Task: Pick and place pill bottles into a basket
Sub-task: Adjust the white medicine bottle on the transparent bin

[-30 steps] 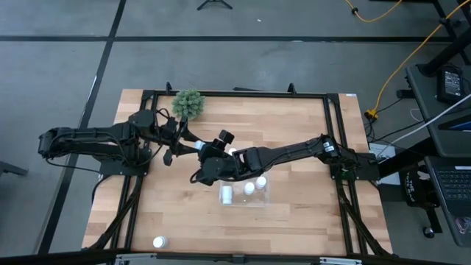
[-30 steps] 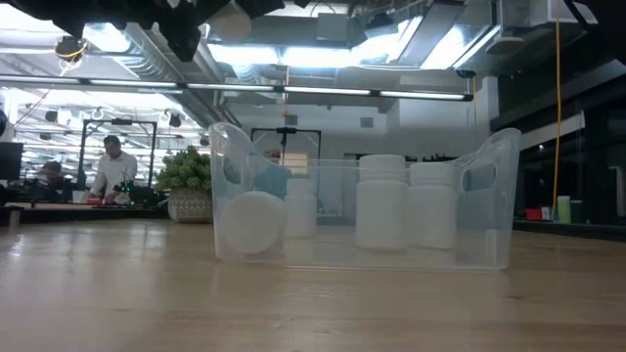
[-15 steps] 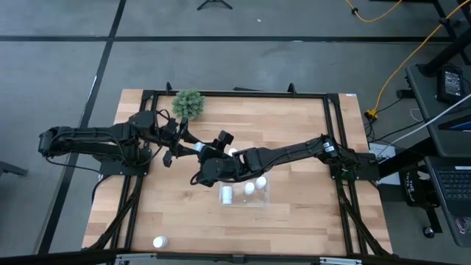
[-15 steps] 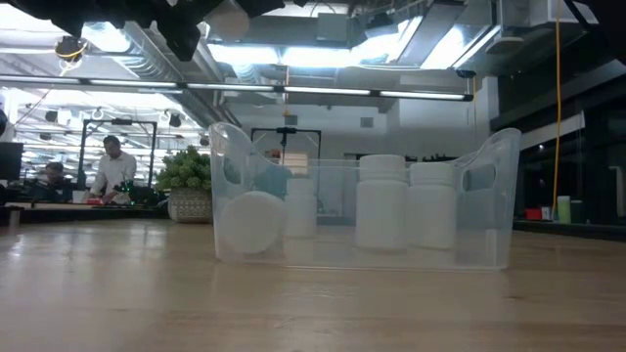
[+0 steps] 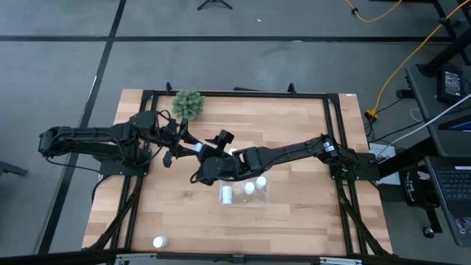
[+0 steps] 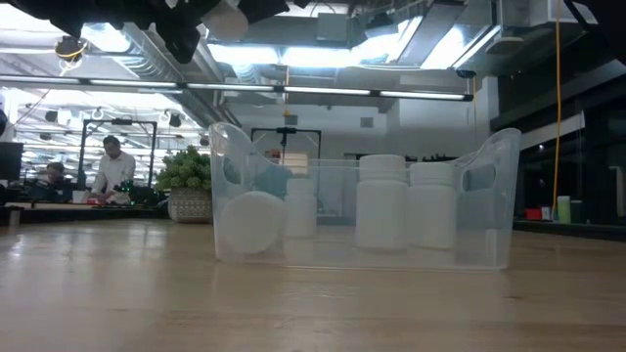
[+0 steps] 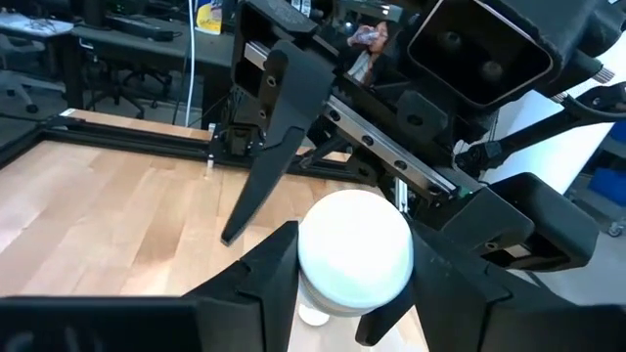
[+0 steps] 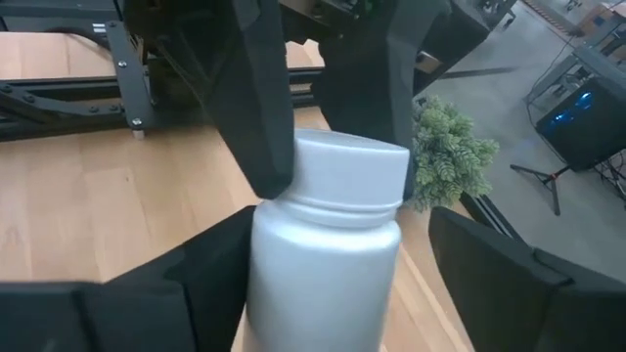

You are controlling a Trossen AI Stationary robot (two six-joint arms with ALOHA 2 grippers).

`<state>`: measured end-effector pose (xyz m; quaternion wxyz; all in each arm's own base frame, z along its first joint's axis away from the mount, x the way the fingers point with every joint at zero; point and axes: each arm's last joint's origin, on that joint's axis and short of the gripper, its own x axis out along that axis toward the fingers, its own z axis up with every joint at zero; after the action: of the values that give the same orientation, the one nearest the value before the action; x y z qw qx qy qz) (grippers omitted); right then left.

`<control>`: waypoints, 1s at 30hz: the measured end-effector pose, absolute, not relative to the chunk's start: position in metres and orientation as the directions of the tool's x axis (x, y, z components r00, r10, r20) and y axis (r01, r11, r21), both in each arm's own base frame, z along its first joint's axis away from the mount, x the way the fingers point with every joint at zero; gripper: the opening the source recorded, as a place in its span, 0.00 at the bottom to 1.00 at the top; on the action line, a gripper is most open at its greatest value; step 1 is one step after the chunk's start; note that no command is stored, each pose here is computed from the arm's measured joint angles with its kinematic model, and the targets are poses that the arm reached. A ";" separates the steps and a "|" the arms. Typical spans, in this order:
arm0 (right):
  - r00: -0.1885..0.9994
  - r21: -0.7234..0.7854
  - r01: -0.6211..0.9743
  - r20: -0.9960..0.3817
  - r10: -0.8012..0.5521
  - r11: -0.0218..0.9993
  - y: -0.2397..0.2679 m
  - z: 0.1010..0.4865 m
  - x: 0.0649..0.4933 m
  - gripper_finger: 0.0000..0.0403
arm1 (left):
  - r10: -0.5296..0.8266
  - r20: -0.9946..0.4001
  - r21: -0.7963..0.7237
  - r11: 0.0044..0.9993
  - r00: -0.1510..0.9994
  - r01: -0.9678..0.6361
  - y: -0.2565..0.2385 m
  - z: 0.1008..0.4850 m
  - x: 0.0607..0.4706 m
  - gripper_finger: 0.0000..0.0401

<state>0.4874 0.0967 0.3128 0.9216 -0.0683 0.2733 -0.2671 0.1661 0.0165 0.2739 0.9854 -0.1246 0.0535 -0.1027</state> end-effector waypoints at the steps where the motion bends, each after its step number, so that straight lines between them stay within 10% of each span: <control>1: 0.708 -0.272 0.455 -0.467 -0.530 0.848 0.097 0.313 0.487 0.75 | -0.216 -0.080 -0.257 0.948 0.973 0.189 0.016 0.274 0.166 0.39; 30: 0.472 -0.324 0.571 -0.623 -0.624 0.755 0.087 0.300 0.454 0.77 | -0.189 -0.081 -0.249 0.955 0.979 0.164 0.017 0.274 0.166 0.39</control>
<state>0.4537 0.0874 0.2996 0.8571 -0.0353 0.3778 -0.3485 0.1662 0.0173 0.2736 0.9872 -0.1213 0.0522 -0.0894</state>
